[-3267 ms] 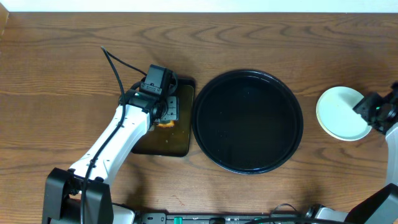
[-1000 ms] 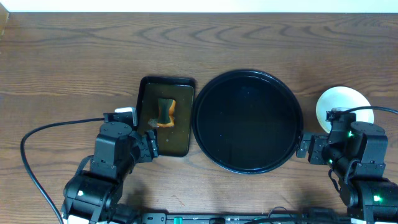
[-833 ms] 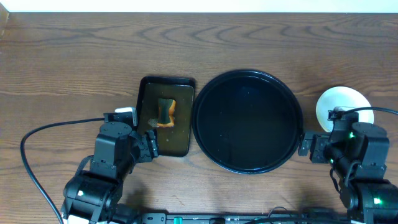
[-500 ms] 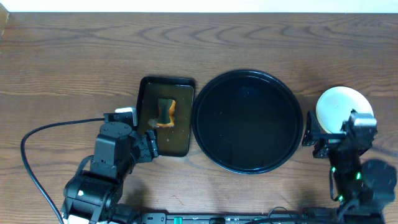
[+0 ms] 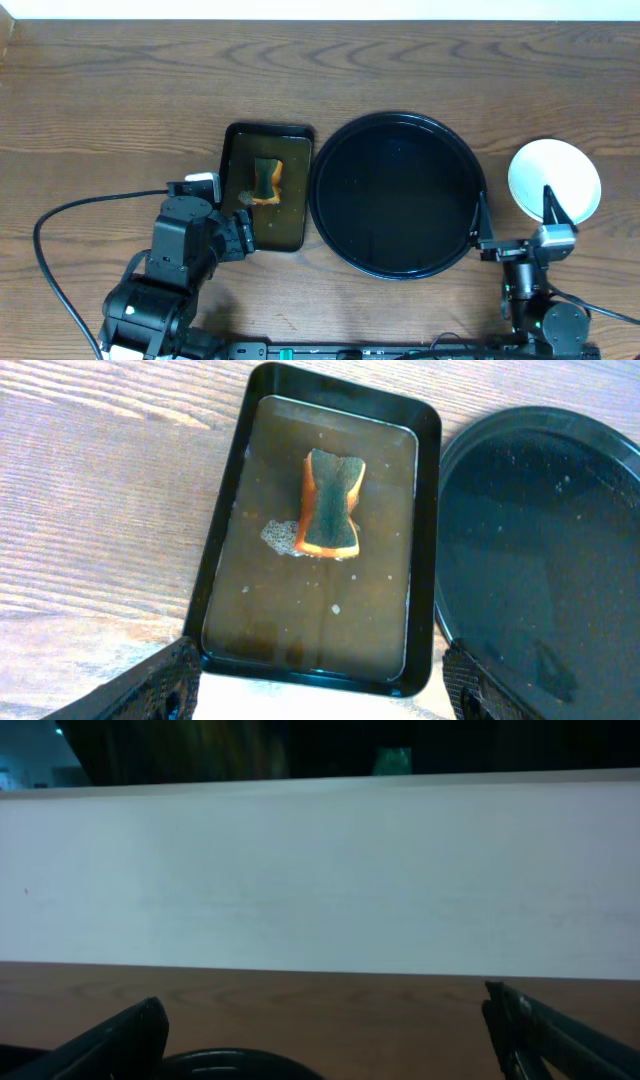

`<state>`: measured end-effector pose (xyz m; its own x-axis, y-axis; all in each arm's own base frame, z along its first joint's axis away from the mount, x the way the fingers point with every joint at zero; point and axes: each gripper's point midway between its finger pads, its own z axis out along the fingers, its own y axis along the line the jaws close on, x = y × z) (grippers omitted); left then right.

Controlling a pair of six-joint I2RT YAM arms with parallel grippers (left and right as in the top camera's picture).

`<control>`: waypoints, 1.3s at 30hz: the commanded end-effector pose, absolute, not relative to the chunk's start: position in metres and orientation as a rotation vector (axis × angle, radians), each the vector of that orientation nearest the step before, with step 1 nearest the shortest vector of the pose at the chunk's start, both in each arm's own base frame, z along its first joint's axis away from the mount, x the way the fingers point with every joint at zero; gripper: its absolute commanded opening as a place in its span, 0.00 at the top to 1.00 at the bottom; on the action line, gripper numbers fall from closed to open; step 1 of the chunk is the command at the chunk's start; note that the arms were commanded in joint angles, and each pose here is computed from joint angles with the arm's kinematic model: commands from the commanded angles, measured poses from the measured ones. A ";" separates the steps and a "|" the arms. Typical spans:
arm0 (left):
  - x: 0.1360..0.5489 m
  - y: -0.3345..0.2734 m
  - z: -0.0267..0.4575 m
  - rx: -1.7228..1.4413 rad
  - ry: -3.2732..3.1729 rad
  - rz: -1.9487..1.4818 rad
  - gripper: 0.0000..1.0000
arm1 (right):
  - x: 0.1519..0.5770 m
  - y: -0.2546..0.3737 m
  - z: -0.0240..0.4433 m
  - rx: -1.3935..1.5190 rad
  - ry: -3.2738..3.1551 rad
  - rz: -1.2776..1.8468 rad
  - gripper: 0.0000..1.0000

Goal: Clean dirty plates on tray and stack at the side

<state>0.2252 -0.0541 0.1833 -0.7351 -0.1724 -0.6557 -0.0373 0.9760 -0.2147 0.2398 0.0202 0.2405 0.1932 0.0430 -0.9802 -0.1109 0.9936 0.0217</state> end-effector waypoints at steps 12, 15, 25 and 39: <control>0.225 -0.054 0.183 -0.146 2.389 -0.235 0.21 | 0.245 0.023 0.157 -0.057 1.645 0.129 0.01; 0.225 -0.054 0.183 -0.146 2.389 -0.235 0.22 | 0.245 0.023 0.157 -0.057 1.647 0.130 0.01; 0.225 -0.054 0.183 -0.146 2.389 -0.235 0.22 | 0.245 0.023 0.157 -0.057 1.647 0.129 0.01; 0.225 -0.054 0.183 -0.146 2.389 -0.236 0.21 | 0.245 0.023 0.157 -0.057 1.647 0.129 0.01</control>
<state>0.2252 -0.0541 0.1833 -0.7351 -0.1724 -0.6557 -0.0373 0.9760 -0.2147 0.2459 0.0204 0.1572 -0.0784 0.0351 -0.9963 -0.1020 0.9939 0.0430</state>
